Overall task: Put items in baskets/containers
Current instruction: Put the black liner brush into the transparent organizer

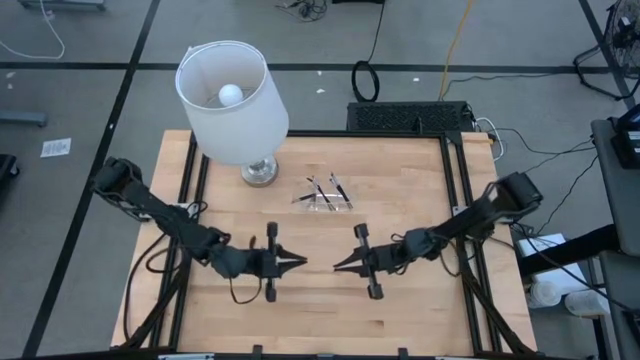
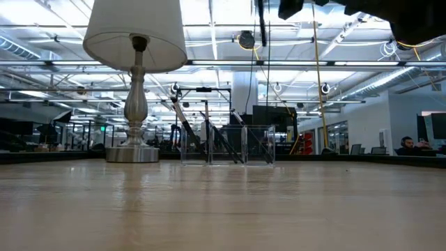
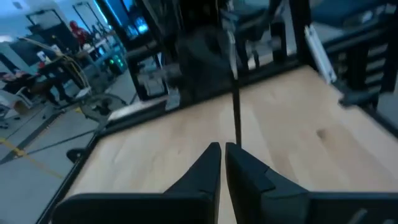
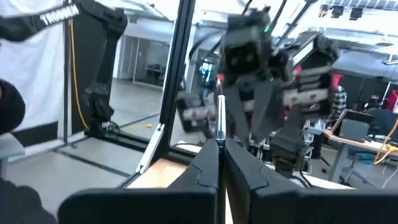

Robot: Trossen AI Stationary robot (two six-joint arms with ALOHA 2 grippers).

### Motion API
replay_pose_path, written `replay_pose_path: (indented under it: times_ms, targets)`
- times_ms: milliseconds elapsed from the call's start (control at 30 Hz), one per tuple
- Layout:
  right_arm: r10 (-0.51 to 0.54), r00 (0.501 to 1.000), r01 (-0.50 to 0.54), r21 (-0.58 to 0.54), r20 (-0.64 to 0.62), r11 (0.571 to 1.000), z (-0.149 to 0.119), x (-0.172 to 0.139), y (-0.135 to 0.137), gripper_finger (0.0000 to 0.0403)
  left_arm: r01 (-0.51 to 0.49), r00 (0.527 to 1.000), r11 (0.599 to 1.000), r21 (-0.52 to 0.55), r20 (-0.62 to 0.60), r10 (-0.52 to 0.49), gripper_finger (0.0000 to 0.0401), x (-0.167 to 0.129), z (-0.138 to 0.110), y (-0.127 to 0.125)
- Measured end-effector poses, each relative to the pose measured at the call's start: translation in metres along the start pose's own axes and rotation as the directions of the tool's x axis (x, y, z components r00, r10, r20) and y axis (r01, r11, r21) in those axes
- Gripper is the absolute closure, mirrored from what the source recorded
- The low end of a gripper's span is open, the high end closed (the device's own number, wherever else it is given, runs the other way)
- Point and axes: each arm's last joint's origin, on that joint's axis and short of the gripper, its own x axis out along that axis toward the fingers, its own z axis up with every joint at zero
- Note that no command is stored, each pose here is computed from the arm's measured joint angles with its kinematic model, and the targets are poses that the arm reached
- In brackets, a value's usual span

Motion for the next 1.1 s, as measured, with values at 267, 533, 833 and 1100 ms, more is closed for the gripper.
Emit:
replay_pose_path:
  times_ms: [267, 533, 833, 1100]
  targets:
    - [0.0, 1.0, 0.0, -0.009, -0.009, 1.0, -0.013, 0.028, 0.004, 0.0403, 0.108, 0.988, 0.992, -0.059, 0.119, -0.101, 0.037, 0.001, 0.01, 0.002]
    - [-0.011, 1.0, 0.011, -0.008, -0.027, 1.0, -0.026, 0.045, 0.004, 0.0403, 0.205, 0.967, 0.979, -0.015, 0.158, -0.2, 0.0316, -0.002, 0.012, -0.005]
    - [-0.016, 1.0, 0.016, -0.011, 0.001, 1.0, -0.021, 0.049, 0.003, 0.0403, 0.181, 0.972, 0.983, -0.028, 0.155, -0.175, 0.0165, 0.003, 0.011, 0.003]
    - [-0.012, 1.0, 0.011, -0.028, -0.013, 1.0, -0.02, 0.053, 0.004, 0.0403, 0.229, 0.961, 0.97, -0.082, 0.18, -0.212, 0.0143, 0.011, 0.009, 0.016]
